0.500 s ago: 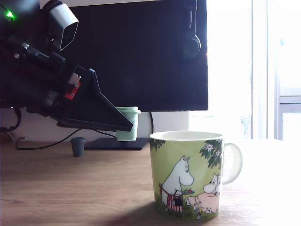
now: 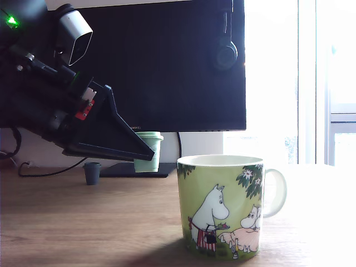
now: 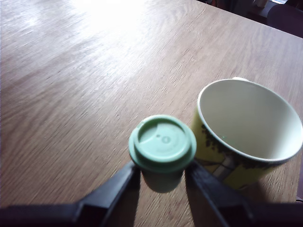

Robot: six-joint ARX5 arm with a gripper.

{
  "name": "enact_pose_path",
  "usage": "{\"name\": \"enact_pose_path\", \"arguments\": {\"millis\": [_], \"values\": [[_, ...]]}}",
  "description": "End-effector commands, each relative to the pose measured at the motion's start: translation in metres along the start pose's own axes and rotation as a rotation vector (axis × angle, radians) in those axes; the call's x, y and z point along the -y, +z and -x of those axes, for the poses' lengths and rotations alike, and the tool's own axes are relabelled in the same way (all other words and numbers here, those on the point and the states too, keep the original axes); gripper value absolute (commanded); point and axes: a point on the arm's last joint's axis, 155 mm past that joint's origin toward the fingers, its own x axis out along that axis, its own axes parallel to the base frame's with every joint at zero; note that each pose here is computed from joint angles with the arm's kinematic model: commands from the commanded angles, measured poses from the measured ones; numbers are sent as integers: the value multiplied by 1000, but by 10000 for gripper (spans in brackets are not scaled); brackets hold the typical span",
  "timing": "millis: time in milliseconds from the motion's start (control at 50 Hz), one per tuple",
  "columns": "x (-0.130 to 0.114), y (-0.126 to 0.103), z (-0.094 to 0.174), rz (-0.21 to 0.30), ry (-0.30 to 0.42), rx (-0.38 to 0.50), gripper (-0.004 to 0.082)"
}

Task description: Pick up the coffee capsules from the table one by one and drop them inside the nearest coffee cup

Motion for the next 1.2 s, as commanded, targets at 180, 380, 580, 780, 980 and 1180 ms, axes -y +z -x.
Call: {"name": "enact_pose_path", "arguments": {"millis": [180, 380, 580, 780, 980, 1180], "values": [[-1, -9, 2, 40, 7, -50, 198], [2, 6, 1, 42, -4, -72, 198], [18, 26, 0, 17, -39, -127, 197], [39, 44, 0, -70, -39, -175, 180], [65, 50, 1, -110, -78, -215, 181], [81, 47, 1, -132, -98, -239, 181]]}}
